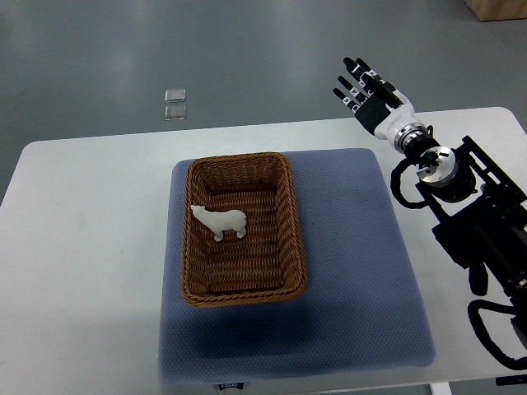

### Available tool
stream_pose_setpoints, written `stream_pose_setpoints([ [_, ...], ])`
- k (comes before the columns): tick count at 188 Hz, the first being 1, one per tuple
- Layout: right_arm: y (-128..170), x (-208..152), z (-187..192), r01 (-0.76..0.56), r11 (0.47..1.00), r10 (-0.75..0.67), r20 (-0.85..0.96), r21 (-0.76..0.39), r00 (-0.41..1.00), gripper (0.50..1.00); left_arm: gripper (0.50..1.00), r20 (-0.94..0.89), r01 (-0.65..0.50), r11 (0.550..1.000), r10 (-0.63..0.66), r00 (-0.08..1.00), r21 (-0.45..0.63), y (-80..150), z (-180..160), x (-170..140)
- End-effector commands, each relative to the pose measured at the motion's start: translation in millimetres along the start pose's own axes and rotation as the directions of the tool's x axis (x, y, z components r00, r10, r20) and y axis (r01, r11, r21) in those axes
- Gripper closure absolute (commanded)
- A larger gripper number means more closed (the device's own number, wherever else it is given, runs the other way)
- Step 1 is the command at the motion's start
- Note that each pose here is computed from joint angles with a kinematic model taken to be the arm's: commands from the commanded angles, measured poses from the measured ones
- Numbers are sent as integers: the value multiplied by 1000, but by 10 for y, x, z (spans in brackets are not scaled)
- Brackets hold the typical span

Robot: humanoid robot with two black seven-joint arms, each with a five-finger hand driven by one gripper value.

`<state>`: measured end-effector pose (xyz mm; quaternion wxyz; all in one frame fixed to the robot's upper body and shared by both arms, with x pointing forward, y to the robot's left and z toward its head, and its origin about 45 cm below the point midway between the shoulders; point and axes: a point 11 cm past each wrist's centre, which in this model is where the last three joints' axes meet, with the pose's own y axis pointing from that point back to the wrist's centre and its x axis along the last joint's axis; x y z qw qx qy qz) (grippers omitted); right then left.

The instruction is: Place white bear in brown basket with right hand

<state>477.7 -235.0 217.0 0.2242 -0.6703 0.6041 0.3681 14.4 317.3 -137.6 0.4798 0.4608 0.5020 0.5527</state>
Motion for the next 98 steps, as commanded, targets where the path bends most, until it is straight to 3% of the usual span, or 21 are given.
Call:
stream_pose_setpoints([
  [1,4,152,-13,-42,999,42,43,12,998,572,500,0,1,1000,-1,1000,0,0,0,-5],
  [32,11,226,-1,-53,999,52,44,13,998,570,500,2,1,1000,-1,1000,0,0,0,-5],
  [98,32,184,-84,17,990,-25,52,141,998,570,500,0,1,1000,-1,1000,0,0,0,-5],
])
